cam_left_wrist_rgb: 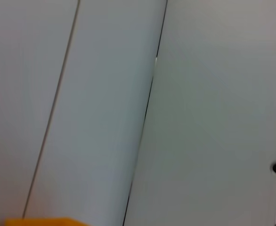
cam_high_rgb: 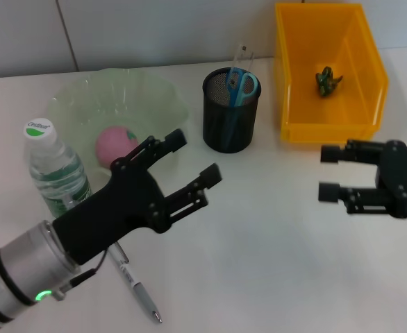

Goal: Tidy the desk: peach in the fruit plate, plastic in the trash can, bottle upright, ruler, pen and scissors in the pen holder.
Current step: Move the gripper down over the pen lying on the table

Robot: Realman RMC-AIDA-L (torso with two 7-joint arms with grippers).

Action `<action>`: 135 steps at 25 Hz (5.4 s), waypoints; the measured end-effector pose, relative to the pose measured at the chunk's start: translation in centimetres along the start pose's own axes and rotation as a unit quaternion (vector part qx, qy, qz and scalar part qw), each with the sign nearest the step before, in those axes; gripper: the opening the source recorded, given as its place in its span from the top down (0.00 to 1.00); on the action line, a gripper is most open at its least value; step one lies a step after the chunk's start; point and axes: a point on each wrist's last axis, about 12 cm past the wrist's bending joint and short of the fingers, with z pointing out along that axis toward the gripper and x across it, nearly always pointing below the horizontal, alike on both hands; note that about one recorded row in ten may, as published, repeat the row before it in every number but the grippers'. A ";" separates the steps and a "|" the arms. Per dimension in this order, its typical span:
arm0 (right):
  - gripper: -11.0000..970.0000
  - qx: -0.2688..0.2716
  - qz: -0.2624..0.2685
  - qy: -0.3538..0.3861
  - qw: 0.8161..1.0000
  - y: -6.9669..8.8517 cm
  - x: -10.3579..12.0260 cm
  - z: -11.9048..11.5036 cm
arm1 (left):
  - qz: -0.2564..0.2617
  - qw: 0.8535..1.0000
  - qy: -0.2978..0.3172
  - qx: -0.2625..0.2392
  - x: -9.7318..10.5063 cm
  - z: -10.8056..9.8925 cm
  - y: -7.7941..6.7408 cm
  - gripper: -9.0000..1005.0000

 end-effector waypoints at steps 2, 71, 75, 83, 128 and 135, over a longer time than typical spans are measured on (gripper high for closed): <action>0.22 0.001 -0.004 0.031 1.000 0.0 0.1 -0.5 | -0.003 1.000 0.008 0.000 0.0 -0.4 0.3 0.20; 0.22 0.052 0.047 0.122 0.990 -2.5 -4.0 -2.2 | 0.281 0.715 0.537 0.349 -14.6 10.2 -0.7 0.20; 0.22 0.040 0.035 0.138 0.989 -3.3 -5.9 -1.1 | 0.308 0.691 0.544 0.364 -13.9 10.3 -1.0 0.20; 0.22 0.032 0.021 0.155 0.987 -4.0 -8.0 -0.1 | 0.392 0.622 0.557 0.387 -11.6 11.6 -1.4 0.20; 0.22 0.046 0.033 0.186 0.981 -5.1 -9.3 1.4 | 0.501 0.444 0.605 0.431 -6.1 11.3 -0.5 0.38; 0.22 0.049 0.039 0.187 0.980 -5.1 -9.3 1.3 | 0.505 0.437 0.605 0.433 -6.0 11.0 -0.1 0.40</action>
